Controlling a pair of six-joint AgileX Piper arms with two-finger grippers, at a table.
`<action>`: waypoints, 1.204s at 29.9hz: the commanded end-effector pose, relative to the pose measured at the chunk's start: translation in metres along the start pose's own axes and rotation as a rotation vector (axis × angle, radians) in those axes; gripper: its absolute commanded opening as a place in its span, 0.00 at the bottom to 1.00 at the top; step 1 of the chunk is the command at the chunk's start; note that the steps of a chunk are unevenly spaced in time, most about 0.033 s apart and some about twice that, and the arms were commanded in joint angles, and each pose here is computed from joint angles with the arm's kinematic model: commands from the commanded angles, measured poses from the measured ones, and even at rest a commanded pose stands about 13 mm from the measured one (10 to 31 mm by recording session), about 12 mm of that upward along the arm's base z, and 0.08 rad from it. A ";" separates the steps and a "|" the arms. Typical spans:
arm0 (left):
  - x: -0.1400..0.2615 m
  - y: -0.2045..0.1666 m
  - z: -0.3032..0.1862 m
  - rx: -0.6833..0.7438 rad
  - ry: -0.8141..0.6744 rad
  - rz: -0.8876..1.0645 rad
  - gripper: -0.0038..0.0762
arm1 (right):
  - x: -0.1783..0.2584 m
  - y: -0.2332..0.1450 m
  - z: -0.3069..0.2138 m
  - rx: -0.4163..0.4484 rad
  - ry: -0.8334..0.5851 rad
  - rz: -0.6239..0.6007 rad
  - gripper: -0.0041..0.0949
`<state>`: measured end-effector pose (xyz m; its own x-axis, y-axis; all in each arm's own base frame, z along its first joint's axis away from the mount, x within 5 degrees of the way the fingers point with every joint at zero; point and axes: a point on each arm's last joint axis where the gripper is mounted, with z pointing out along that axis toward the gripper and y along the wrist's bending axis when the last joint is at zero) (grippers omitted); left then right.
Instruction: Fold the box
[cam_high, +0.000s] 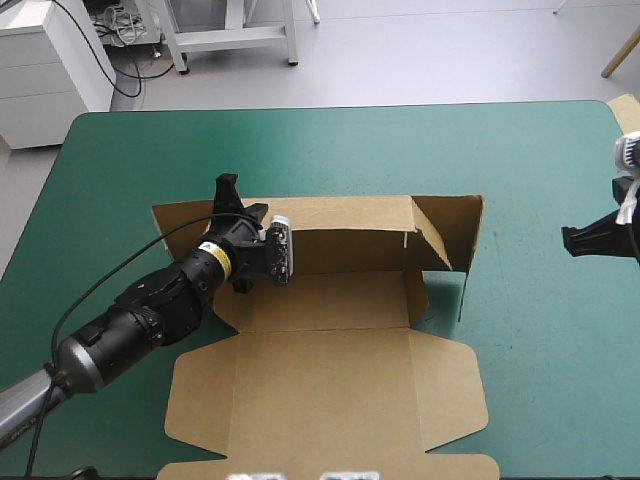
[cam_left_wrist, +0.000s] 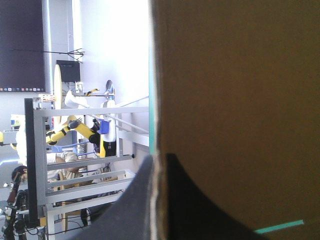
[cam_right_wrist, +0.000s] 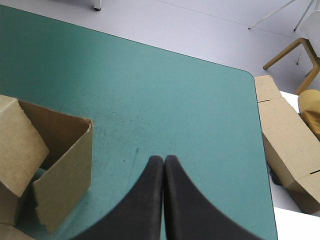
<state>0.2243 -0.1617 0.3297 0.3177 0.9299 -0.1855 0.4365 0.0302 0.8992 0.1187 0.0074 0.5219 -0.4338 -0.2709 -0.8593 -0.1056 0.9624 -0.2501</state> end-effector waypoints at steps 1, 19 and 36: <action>-0.006 0.010 -0.013 -0.069 -0.075 0.008 0.04 | -0.009 -0.005 -0.009 0.027 -0.093 0.007 0.02; 0.001 -0.036 0.000 0.073 -0.065 -0.046 0.04 | -0.016 0.010 0.017 -0.088 -0.042 0.029 0.09; 0.008 -0.047 0.013 0.131 0.043 -0.111 0.04 | -0.042 0.037 0.142 -0.125 0.060 0.118 0.79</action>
<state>0.2173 -0.1632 0.2913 0.3201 0.9200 -0.2263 0.5132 0.0324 0.8577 0.2511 0.0511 0.4707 -0.5867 -0.1918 -0.7868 -0.1827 0.9779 -0.1022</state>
